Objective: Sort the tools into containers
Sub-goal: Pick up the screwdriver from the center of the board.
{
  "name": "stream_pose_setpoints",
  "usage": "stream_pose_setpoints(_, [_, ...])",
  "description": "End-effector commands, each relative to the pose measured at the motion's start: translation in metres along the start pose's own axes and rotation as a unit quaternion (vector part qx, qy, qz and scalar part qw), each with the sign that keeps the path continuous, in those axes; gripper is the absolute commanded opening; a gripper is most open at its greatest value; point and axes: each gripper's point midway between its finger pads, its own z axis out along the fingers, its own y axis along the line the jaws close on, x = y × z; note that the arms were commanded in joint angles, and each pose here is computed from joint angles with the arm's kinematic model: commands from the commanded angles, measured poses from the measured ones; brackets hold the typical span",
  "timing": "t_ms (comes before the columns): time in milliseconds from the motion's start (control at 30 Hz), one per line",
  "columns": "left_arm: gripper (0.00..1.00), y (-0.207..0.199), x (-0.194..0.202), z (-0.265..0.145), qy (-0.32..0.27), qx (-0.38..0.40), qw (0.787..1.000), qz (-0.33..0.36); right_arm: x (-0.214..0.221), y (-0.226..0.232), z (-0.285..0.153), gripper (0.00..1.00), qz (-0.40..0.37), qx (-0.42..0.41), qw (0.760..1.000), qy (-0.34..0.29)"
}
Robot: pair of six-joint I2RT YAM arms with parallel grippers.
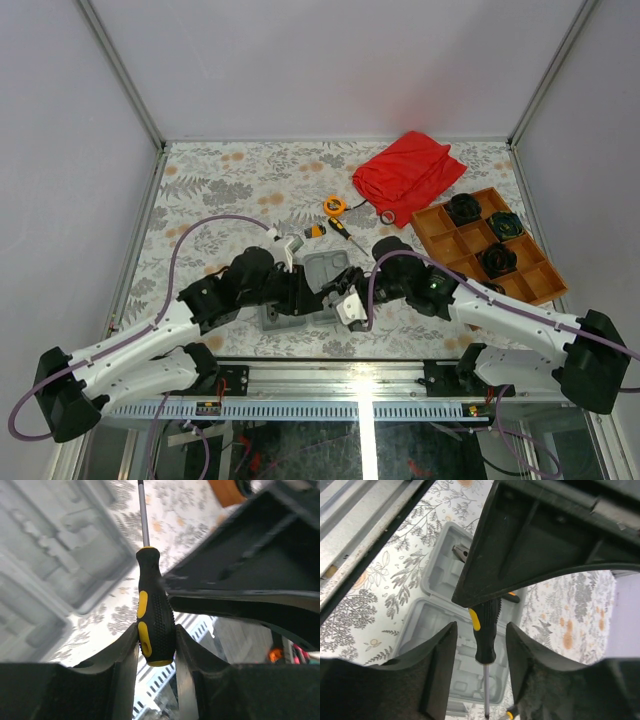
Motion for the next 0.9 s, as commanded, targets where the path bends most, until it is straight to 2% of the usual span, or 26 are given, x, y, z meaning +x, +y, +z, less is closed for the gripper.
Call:
stream_pose_setpoints(0, [0.0, 0.025, -0.016, -0.008, -0.042, -0.076, 0.996, 0.022, -0.031, -0.034, -0.017, 0.61, -0.011, 0.048, 0.999, -0.013])
stream_pose_setpoints(100, [0.03, 0.028, -0.016, -0.01, -0.05, -0.083, 0.995, 0.023, -0.033, -0.039, -0.025, 0.75, 0.002, 0.067, 0.998, -0.005])
stream_pose_setpoints(200, [0.03, 0.034, -0.018, -0.012, -0.055, -0.098, 0.993, 0.023, -0.034, -0.042, -0.031, 0.79, 0.059, 0.107, 0.992, -0.009])
stream_pose_setpoints(333, [0.0, 0.043, -0.024, -0.018, -0.08, -0.126, 0.989, 0.019, -0.032, -0.047, -0.044, 0.82, 0.173, 0.197, 0.964, -0.033])
stream_pose_setpoints(400, [0.0, 0.048, -0.03, -0.024, -0.102, -0.142, 0.985, 0.015, -0.029, -0.049, -0.051, 0.87, 0.24, 0.241, 0.939, -0.045])
stream_pose_setpoints(467, [0.0, 0.055, -0.037, -0.031, -0.129, -0.161, 0.978, 0.008, -0.021, -0.047, -0.057, 1.0, 0.312, 0.273, 0.909, -0.046])
stream_pose_setpoints(567, [0.0, 0.057, -0.047, -0.041, -0.163, -0.172, 0.971, 0.003, -0.008, -0.039, -0.061, 0.99, 0.4, 0.299, 0.865, -0.034])
stream_pose_setpoints(667, [0.0, 0.055, -0.053, -0.048, -0.187, -0.168, 0.968, 0.004, 0.014, -0.038, -0.071, 0.99, 0.501, 0.356, 0.789, -0.007])
stream_pose_setpoints(700, [0.0, 0.055, -0.054, -0.05, -0.194, -0.167, 0.967, 0.004, 0.019, -0.037, -0.075, 0.99, 0.521, 0.368, 0.77, 0.008])
stream_pose_setpoints(767, [0.0, 0.053, -0.058, -0.054, -0.208, -0.163, 0.964, 0.0, 0.025, -0.03, -0.073, 0.99, 0.546, 0.361, 0.756, 0.033])
stream_pose_setpoints(867, [0.0, 0.05, -0.063, -0.06, -0.232, -0.153, 0.961, -0.013, 0.033, -0.018, -0.064, 0.99, 0.598, 0.351, 0.719, 0.05])
